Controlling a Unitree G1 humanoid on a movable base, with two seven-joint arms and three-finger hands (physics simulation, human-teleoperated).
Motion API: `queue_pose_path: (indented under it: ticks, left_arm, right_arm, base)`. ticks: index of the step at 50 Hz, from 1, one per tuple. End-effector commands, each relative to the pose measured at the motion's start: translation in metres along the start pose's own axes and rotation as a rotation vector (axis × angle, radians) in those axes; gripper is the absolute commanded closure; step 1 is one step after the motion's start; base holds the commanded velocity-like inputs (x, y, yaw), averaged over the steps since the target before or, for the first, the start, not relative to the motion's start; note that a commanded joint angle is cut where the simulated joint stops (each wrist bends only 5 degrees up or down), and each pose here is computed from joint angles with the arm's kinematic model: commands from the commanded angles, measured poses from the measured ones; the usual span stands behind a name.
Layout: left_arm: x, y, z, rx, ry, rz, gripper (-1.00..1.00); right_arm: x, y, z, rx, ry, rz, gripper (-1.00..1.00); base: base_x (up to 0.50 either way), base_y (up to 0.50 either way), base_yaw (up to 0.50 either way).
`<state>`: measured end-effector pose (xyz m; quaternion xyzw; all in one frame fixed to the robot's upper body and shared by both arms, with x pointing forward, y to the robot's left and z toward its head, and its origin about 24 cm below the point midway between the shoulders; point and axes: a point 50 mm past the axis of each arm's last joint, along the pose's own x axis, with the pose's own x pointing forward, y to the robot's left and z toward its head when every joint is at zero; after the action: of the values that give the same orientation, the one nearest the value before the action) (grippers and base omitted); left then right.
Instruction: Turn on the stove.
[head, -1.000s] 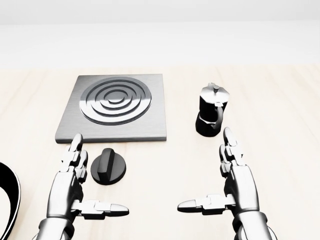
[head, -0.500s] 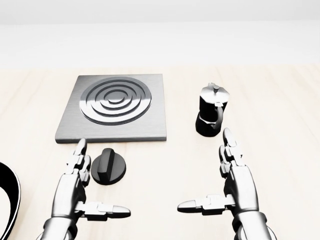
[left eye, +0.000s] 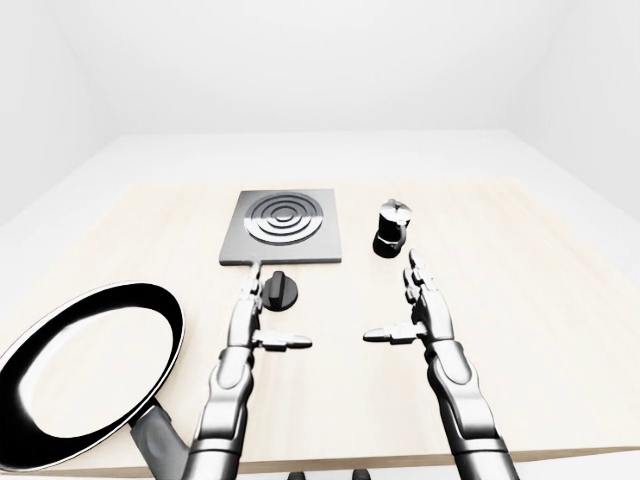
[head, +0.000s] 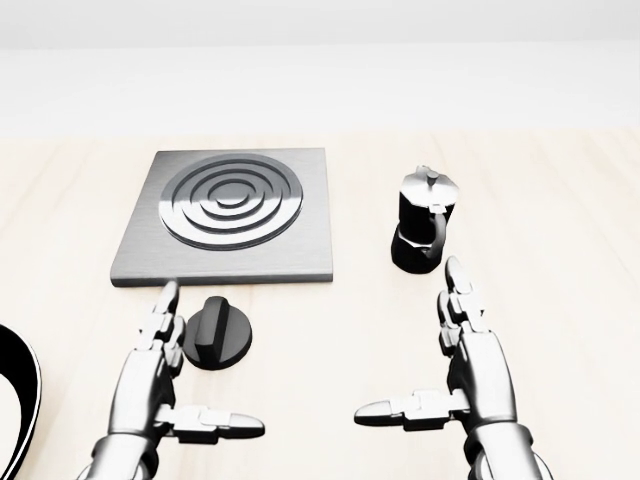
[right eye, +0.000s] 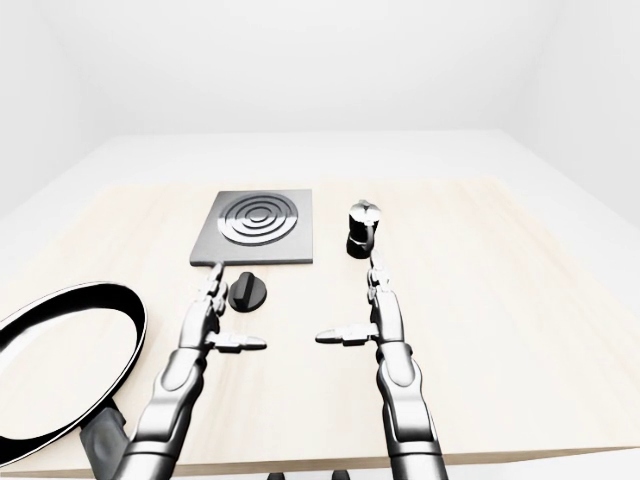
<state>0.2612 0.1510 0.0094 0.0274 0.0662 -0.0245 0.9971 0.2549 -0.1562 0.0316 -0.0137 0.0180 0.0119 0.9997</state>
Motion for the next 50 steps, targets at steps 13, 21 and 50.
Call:
queue_pose_path:
  ticks: [13, 21, 50]
  left_arm:
    - [0.000, -0.004, -0.009, -0.003, 0.038, -0.016, -1.00]
    - [-0.001, -0.009, -0.013, 0.005, 0.043, -0.036, -1.00]
    - [-0.007, -0.029, -0.016, 0.022, 0.062, -0.104, -1.00]
  right_arm:
    - [0.000, 0.000, -0.001, -0.002, 0.001, 0.004, -1.00]
    - [0.000, 0.000, -0.001, -0.002, 0.001, 0.004, -1.00]
    - [0.000, 0.000, 0.000, -0.001, 0.004, 0.001, -1.00]
  base:
    - [0.00, 0.00, 0.00]
    - [0.00, 0.00, 0.00]
    - [0.00, 0.00, 0.00]
